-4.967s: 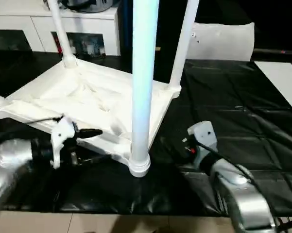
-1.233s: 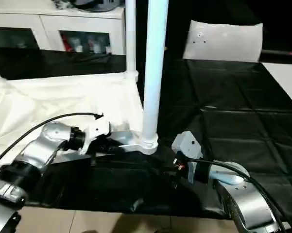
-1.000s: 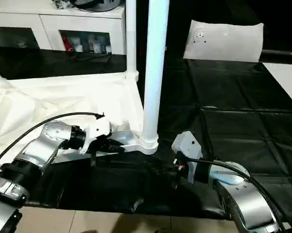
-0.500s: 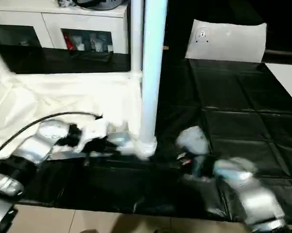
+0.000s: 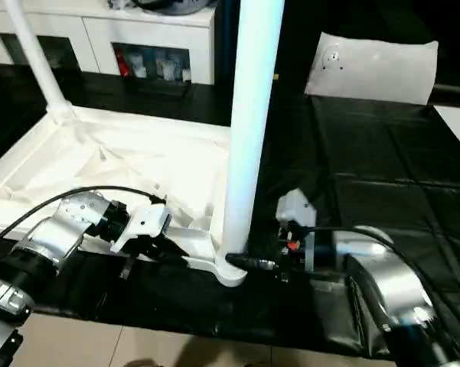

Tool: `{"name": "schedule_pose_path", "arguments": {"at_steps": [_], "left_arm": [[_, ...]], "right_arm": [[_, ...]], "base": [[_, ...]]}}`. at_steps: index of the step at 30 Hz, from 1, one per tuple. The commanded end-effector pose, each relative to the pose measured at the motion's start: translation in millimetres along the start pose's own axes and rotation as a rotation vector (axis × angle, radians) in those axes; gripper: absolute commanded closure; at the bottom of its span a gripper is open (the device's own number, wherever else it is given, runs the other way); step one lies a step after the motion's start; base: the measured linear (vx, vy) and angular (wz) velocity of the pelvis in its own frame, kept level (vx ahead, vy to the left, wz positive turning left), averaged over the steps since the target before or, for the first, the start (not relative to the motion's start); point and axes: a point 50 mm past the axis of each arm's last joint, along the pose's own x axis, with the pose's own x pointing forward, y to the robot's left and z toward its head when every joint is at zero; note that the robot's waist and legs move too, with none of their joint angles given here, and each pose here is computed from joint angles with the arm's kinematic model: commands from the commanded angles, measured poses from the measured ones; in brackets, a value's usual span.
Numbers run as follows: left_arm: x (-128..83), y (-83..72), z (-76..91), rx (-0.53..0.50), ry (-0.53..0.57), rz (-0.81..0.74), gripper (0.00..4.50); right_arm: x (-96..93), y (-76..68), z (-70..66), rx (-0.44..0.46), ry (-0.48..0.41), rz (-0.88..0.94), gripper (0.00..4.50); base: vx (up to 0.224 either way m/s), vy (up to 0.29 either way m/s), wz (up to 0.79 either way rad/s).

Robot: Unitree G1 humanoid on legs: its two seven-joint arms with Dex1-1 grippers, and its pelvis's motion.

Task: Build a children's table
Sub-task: Rotate leg to tighten

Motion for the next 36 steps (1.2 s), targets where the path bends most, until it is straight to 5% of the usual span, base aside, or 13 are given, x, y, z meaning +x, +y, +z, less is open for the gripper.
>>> {"name": "schedule_pose_path", "arguments": {"at_steps": [1, 15, 23, 36], "left_arm": [[7.3, -1.5, 7.0, 0.058, 0.028, -0.083, 4.5], [1.0, -0.2, 2.5, 0.032, 0.048, -0.077, 4.5], [-3.2, 3.9, 0.8, -0.035, 0.009, -0.009, 4.5], [3.7, 39.1, 5.4, -0.259, -0.044, 0.413, 4.5]], "right_arm": [[1.0, -1.4, 1.8, -0.013, 0.014, 0.041, 1.06], [8.3, -6.0, -6.7, 0.024, 0.05, 0.133, 2.24], [15.4, -2.8, -9.9, 0.071, 0.014, 0.142, 2.44], [71.5, -12.6, -13.6, 0.171, -0.117, -0.295, 2.53]], "base": [[0.0, 0.0, 0.0], [0.0, 0.0, 0.0], [0.0, 0.0, 0.0], [0.0, 0.0, 0.0]]}}
